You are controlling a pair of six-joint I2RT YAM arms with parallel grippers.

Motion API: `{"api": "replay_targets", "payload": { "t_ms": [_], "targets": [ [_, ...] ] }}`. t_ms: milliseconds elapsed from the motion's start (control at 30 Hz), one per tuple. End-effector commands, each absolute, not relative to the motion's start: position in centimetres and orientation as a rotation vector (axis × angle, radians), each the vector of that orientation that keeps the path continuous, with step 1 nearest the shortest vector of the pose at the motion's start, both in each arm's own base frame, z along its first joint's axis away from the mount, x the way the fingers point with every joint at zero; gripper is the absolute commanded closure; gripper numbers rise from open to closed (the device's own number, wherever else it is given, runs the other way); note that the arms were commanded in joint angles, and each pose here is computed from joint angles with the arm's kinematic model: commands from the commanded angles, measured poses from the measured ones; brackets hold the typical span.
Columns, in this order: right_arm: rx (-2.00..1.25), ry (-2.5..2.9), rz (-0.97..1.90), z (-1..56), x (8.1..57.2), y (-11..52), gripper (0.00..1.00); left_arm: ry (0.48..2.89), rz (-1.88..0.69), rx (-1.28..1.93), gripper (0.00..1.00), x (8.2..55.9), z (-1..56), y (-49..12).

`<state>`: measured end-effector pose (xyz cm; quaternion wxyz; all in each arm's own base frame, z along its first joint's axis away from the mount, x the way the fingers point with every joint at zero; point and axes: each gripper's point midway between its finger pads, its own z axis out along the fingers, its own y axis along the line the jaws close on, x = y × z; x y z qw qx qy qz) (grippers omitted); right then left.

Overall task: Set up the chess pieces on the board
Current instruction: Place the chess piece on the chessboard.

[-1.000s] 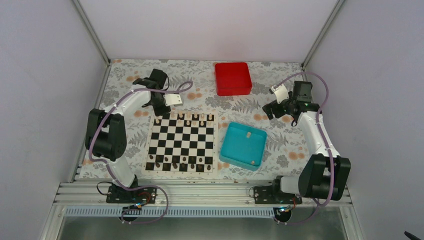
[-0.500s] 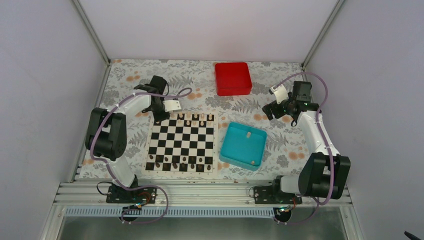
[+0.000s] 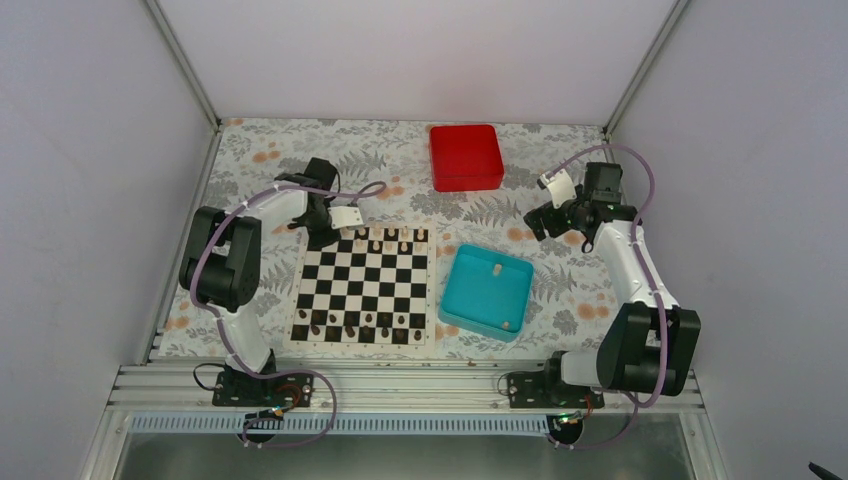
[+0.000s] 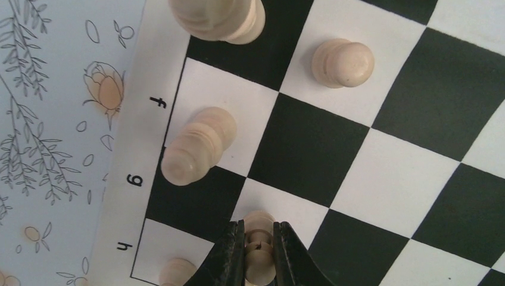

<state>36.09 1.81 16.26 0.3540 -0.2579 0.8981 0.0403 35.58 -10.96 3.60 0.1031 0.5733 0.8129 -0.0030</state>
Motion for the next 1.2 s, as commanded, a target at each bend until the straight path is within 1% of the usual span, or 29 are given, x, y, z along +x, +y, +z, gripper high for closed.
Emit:
{"api": "replay_targets", "payload": {
  "t_ms": [0,300,900,1000,1100,1167],
  "targets": [
    [-0.651,2.339,0.126,15.7,35.9,1.7,0.0,2.413,-0.006,1.696,0.91,35.3,2.8,-10.4],
    [-0.65,2.35,0.119,15.3,36.0,1.6,0.0,2.424,-0.052,1.721,0.91,34.6,2.6,-10.6],
    [-0.645,2.372,0.109,14.6,35.8,1.3,0.0,2.447,-0.058,1.739,0.91,34.1,1.7,-10.4],
    [-0.646,2.373,0.112,14.5,35.8,1.4,0.0,2.445,-0.056,1.736,0.87,34.2,1.8,-10.4],
    [-0.646,2.377,0.111,14.4,35.8,1.3,0.0,2.441,-0.047,1.732,0.78,34.3,2.1,-10.4],
    [-0.65,2.379,0.112,14.3,35.7,1.4,0.0,2.432,-0.037,1.726,0.76,34.5,2.6,-10.4]
  ]
}}
